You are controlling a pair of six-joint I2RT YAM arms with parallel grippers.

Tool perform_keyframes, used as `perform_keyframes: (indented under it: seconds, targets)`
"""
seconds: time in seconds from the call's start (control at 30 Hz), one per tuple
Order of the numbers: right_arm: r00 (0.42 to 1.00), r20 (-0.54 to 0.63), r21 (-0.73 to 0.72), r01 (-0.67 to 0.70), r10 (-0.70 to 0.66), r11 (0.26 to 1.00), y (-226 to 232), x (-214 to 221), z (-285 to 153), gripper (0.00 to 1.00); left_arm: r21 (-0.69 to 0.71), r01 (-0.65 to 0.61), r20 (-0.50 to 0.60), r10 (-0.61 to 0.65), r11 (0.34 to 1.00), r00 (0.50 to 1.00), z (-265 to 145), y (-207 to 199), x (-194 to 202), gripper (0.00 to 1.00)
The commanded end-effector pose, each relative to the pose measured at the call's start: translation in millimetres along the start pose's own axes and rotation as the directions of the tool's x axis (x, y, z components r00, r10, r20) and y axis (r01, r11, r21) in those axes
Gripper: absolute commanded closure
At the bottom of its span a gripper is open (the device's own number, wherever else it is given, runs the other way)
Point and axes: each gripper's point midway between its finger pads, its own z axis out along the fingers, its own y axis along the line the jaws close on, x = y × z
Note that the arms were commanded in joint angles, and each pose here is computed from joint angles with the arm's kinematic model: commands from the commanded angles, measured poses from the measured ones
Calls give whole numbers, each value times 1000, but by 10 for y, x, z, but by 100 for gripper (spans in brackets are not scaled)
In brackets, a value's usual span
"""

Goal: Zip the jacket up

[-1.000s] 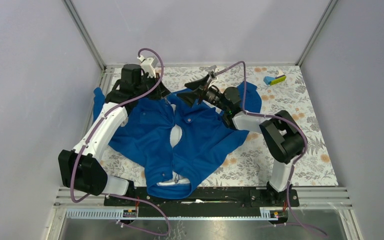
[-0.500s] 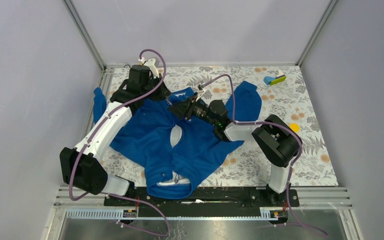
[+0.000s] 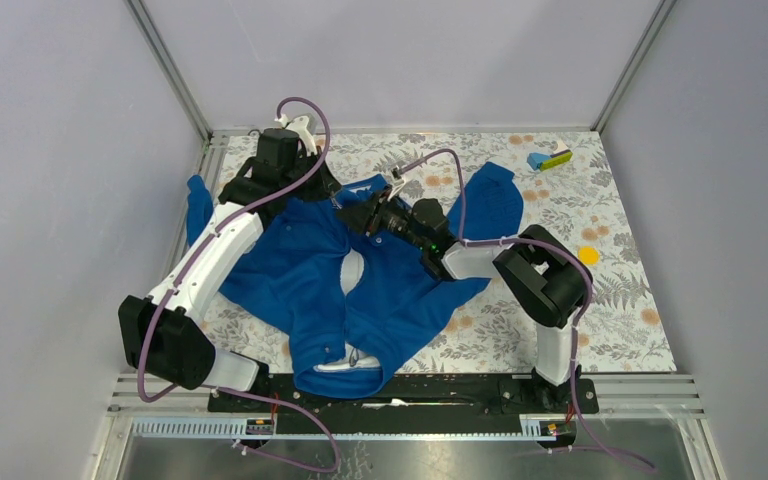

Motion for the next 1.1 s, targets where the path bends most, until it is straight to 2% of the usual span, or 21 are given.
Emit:
perform_keyframes:
  seconds: [0.0, 0.1, 0.23, 0.67, 0.87, 1.0, 1.07]
  targets:
    - [996, 81, -25, 27, -25, 999, 102, -260, 129, 57, 57, -9, 112, 3, 998, 994, -204, -223, -357, 100]
    - [996, 83, -23, 31, -29, 999, 87, -261, 148, 57, 59, -12, 117, 5, 998, 993, -224, -230, -366, 100]
    - [996, 84, -36, 31, -28, 999, 122, -268, 190, 64, 60, -11, 117, 4, 998, 993, -230, -231, -361, 100]
    - [993, 82, 3, 85, -85, 996, 147, -199, 267, 65, 51, -5, 131, -2, 999, 991, -258, -222, -389, 100]
    - [988, 86, 77, 123, -129, 989, 95, -199, 293, 78, 40, -5, 139, -1, 999, 990, -271, -208, -400, 100]
    - [985, 84, 97, 142, -151, 985, 90, -184, 229, 83, -12, -15, 163, 17, 1000, 987, -269, -114, -439, 100]
    - [985, 76, 108, 144, -153, 984, 71, -160, 180, 90, -45, -23, 180, 30, 999, 983, -266, -56, -479, 100]
